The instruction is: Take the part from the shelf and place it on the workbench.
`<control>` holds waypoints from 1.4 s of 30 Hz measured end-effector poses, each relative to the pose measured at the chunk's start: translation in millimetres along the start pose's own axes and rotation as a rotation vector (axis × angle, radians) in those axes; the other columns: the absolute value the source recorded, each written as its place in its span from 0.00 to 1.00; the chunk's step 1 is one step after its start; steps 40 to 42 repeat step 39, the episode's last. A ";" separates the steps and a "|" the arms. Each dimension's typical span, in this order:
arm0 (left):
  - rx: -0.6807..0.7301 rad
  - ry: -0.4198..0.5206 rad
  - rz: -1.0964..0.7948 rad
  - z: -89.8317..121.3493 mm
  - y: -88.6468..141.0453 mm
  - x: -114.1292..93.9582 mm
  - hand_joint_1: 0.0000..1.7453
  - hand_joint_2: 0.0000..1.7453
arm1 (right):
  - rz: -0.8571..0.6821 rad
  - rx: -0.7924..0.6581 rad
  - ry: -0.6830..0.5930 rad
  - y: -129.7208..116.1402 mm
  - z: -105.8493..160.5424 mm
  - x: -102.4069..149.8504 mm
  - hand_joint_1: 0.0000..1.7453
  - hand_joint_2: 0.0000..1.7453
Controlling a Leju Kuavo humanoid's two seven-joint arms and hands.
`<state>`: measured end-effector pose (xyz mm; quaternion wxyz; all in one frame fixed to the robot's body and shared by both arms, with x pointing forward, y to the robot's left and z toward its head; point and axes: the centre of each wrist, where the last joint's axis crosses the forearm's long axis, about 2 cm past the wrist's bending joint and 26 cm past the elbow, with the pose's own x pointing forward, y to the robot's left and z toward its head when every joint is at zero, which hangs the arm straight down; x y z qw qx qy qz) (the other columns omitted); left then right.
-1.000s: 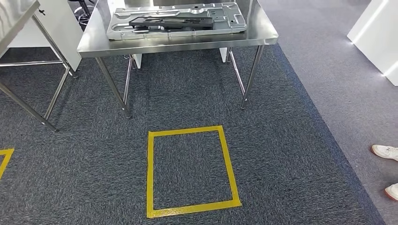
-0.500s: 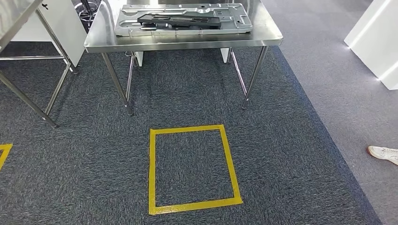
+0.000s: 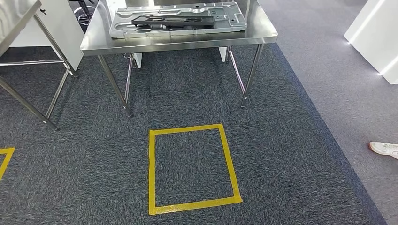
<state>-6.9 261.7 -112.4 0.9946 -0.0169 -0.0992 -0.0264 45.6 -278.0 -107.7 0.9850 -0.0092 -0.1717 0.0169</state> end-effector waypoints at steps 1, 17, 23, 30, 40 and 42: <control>0.004 0.020 0.002 1.3 2.3 -8.3 0.00 0.00 | -0.004 -0.002 -0.024 -1.4 -1.4 8.4 0.00 0.00; 0.022 -0.191 0.017 -3.4 23.0 65.9 0.00 0.00 | -0.043 0.011 0.232 -7.4 26.9 -89.3 0.00 0.00; 0.034 -0.227 0.017 -2.1 29.1 77.2 0.00 0.00 | -0.050 0.013 0.270 -10.6 32.1 -102.3 0.00 0.00; 0.033 0.019 0.035 5.6 27.3 -20.1 0.00 0.00 | -0.049 0.012 0.022 -13.4 4.0 -11.2 0.00 0.00; 0.041 -0.109 0.034 -0.6 32.3 28.9 0.00 0.00 | -0.048 0.011 0.136 -13.5 14.1 -51.8 0.00 0.00; 0.041 -0.109 0.034 -0.6 32.3 28.9 0.00 0.00 | -0.048 0.011 0.136 -13.5 14.1 -51.8 0.00 0.00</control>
